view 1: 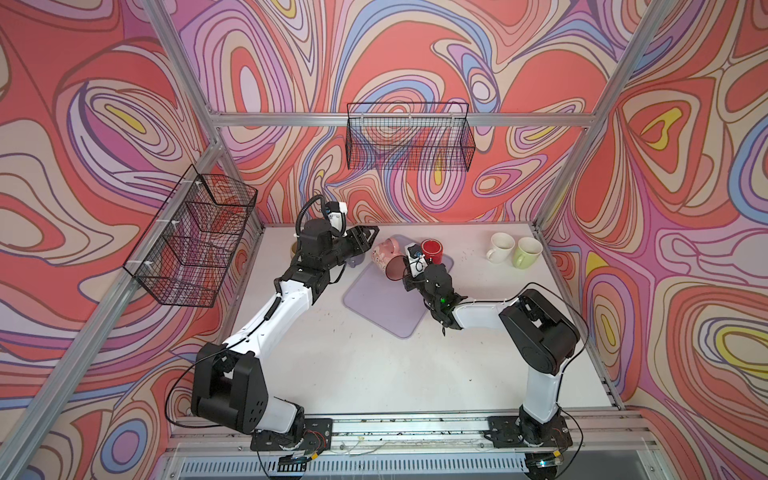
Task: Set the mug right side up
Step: 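Open the left gripper off the handle while the right gripper pulls the mug away, then carry the pink mug with the right gripper toward the white and green mugs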
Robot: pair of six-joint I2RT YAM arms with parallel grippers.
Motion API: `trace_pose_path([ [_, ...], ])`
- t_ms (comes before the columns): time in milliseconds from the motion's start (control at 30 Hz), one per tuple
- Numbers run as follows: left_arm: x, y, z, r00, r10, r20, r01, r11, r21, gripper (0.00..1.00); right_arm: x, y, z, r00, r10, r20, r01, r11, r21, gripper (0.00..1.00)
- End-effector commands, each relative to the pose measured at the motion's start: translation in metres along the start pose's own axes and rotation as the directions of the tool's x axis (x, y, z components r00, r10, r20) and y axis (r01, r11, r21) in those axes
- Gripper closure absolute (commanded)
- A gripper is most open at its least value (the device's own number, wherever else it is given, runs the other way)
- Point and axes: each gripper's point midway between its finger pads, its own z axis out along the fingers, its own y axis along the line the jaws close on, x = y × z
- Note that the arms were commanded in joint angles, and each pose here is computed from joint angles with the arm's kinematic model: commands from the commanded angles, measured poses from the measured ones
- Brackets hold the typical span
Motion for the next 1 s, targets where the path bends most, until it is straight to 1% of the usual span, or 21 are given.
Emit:
trace_pose_path([
  [0,-0.008,-0.001,-0.013,0.999,0.048,0.009,-0.047,0.999,-0.021,0.58,-0.069,-0.001,-0.007,0.992,0.098,0.085,-0.094,0.994,-0.057,1.00],
  [200,-0.011,0.007,-0.017,0.995,0.096,-0.033,-0.098,0.994,-0.057,0.59,-0.062,-0.010,-0.006,0.990,0.122,-0.072,-0.126,0.990,-0.060,1.00],
  [233,-0.012,0.007,-0.019,0.994,0.104,-0.039,-0.106,0.993,-0.061,0.59,-0.074,-0.014,-0.012,0.989,0.126,-0.074,-0.130,0.990,-0.055,1.00],
  [400,-0.017,0.013,-0.028,0.990,0.126,-0.063,-0.131,0.988,-0.087,0.59,-0.075,-0.018,-0.014,0.979,0.132,-0.157,-0.142,0.988,-0.055,1.00],
  [500,-0.018,0.013,-0.033,0.984,0.155,-0.088,-0.163,0.982,-0.097,0.59,-0.076,-0.020,-0.014,0.961,0.163,-0.225,-0.182,0.981,-0.067,1.00],
  [667,-0.019,0.013,-0.039,0.972,0.195,-0.135,-0.209,0.973,-0.102,0.59,-0.081,-0.021,-0.020,0.931,0.165,-0.325,-0.198,0.978,-0.072,1.00],
  [700,-0.019,0.012,-0.040,0.967,0.208,-0.144,-0.224,0.970,-0.099,0.59,-0.070,-0.020,-0.016,0.918,0.159,-0.364,-0.196,0.978,-0.067,1.00],
  [733,-0.018,0.013,-0.040,0.963,0.217,-0.160,-0.235,0.967,-0.102,0.59,-0.068,-0.021,-0.017,0.910,0.156,-0.385,-0.195,0.979,-0.065,1.00],
  [967,-0.013,0.016,-0.043,0.926,0.300,-0.230,-0.330,0.938,-0.107,0.59,-0.071,-0.028,-0.027,0.866,0.153,-0.477,-0.198,0.979,-0.045,1.00],
])
